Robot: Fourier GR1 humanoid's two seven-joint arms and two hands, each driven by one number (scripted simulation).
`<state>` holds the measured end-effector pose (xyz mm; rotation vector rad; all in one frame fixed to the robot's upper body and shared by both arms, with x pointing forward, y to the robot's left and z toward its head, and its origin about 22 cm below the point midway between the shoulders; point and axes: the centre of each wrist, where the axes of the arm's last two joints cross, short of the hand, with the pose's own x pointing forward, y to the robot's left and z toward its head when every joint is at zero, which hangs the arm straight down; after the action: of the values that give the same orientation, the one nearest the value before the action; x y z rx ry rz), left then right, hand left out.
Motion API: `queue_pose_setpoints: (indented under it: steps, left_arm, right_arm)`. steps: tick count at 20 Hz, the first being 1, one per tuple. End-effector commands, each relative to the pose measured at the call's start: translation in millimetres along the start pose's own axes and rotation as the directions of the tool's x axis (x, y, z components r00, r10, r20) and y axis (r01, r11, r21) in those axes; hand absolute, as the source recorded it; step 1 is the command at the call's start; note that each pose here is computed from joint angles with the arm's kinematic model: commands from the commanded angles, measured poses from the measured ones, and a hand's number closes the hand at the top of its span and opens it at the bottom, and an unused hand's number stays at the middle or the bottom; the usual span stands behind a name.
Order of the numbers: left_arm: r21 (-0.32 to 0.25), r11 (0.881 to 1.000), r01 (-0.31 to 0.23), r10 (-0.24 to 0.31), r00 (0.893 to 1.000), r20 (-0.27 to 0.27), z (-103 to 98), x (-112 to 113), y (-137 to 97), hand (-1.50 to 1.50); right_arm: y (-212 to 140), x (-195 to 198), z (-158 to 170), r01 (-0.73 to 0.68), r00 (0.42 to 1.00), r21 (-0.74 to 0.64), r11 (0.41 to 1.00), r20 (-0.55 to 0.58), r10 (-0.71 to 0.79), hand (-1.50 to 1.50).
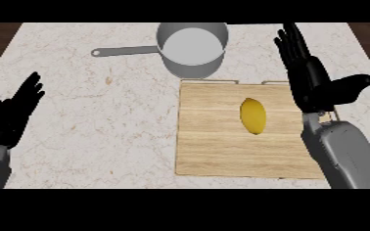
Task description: Pick the lemon from the tray and place it in the pot
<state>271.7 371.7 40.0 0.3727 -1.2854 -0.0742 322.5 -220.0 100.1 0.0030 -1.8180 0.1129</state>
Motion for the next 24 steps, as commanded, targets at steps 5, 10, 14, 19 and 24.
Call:
queue_pose_setpoints:
  steps: [5, 10, 14, 19, 24]
  left_arm:
    - [-0.010, 0.987, -0.160, 0.156, 0.947, 0.280, -2, 59, -37, 0.00]
    - [-0.083, 0.969, -0.232, 0.246, 0.922, 0.297, 4, 68, -67, 0.00]
    - [-0.092, 0.967, -0.239, 0.255, 0.917, 0.306, 11, 70, -68, 0.00]
    - [-0.053, 0.971, -0.235, 0.240, 0.927, 0.287, 10, 66, -86, 0.00]
    - [-0.048, 0.972, -0.232, 0.236, 0.930, 0.283, 15, 61, -70, 0.00]
  right_arm:
    - [-81, -30, 4, 0.241, 0.942, -0.012, 0.971, 0.244, -0.230, 1.50]
    - [-104, -101, 38, 0.057, 0.973, -0.171, 0.984, 0.232, -0.016, -1.50]
    - [-123, -125, 58, 0.155, 0.905, -0.117, 0.981, 0.414, -0.094, -1.50]
    - [-184, -106, 51, 0.059, 0.899, 0.023, 0.998, 0.433, -0.063, -1.50]
    - [-167, -78, 41, -0.150, 0.948, 0.285, 0.947, 0.313, 0.056, -1.50]
